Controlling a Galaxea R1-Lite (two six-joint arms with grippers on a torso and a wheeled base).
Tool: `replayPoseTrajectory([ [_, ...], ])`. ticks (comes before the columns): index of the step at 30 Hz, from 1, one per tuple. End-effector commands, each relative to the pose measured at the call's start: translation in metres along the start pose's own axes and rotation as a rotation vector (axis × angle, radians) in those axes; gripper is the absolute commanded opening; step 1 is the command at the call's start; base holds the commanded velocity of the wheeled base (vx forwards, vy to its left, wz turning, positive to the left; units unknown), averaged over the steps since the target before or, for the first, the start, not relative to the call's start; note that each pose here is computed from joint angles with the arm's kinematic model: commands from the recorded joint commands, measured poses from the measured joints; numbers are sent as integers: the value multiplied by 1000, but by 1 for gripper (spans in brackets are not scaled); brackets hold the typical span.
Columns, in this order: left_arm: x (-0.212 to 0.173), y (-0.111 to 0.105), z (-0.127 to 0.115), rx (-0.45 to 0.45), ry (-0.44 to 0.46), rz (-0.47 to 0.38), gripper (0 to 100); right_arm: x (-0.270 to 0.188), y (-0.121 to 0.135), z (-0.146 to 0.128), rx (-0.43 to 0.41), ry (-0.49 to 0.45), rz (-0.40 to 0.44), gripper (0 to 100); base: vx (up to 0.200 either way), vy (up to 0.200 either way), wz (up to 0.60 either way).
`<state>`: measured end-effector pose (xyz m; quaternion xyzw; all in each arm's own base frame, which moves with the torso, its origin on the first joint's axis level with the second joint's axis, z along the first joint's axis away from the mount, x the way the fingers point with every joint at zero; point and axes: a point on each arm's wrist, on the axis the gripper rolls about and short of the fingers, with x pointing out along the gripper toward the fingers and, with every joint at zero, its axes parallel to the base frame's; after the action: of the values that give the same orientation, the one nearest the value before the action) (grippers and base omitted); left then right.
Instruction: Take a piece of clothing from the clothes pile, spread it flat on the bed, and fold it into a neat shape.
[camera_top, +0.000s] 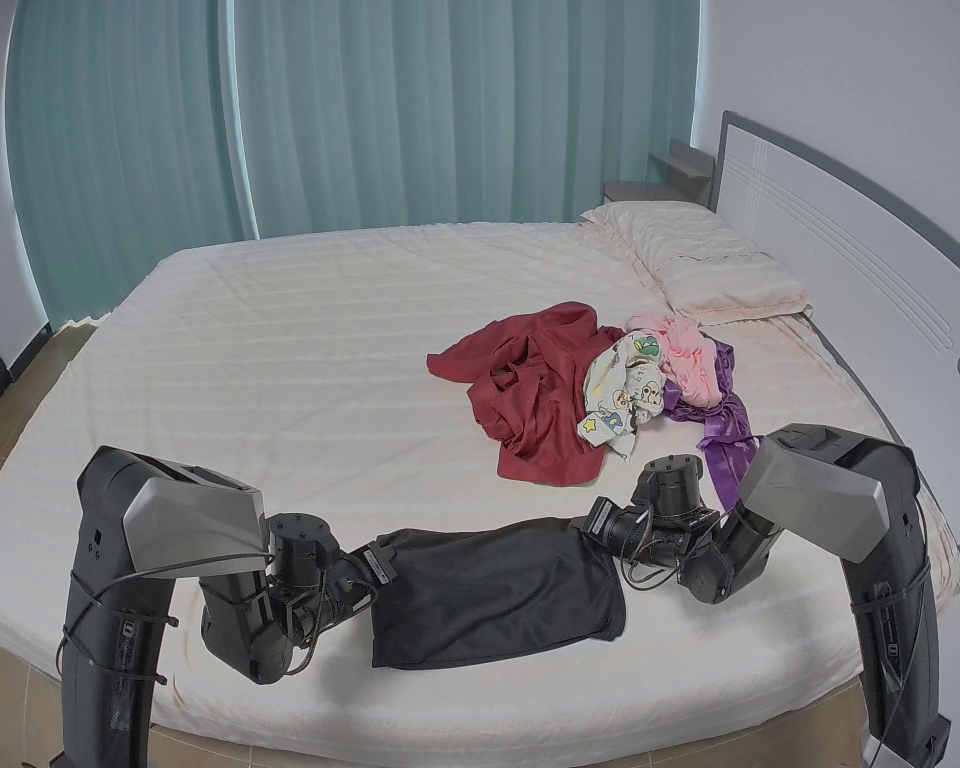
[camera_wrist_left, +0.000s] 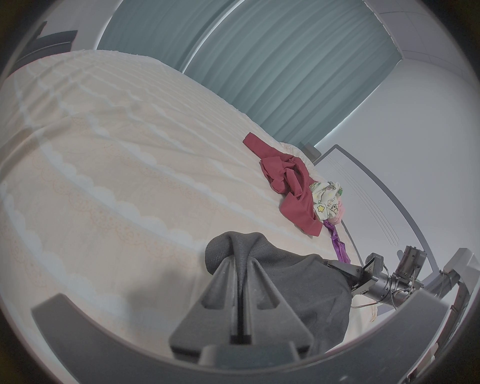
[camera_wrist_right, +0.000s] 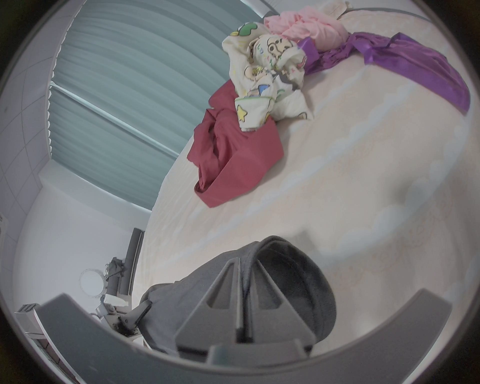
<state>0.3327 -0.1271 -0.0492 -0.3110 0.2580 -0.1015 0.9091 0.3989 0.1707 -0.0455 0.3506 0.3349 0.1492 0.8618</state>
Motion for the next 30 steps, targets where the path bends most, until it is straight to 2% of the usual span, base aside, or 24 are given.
replayPoseTrajectory([
  [1,0,4,0,-2,0,17,0,3,-2,0,3,-27,-18,0,0,0,0],
  [9,5,16,-4,0,-10,44,0,1,-6,5,32,-155,-31,0,0,0,0],
  [12,8,20,-5,3,-41,45,0,0,-9,2,29,-165,-33,0,0,0,0],
  [18,8,22,-6,11,-46,42,0,3,-12,-3,14,-157,-37,0,0,0,0],
  [19,8,22,-7,12,-43,43,100,3,-11,-3,2,-152,-36,0,0,0,0],
  [20,8,22,-7,12,-43,43,100,3,-11,-4,-1,-151,-38,100,0,0,0],
  [26,8,22,-6,11,-47,41,100,0,-13,-7,-75,-151,-36,100,0,0,0],
  [30,0,19,-3,5,-43,38,100,-16,-18,4,-98,-208,-20,100,0,0,0],
])
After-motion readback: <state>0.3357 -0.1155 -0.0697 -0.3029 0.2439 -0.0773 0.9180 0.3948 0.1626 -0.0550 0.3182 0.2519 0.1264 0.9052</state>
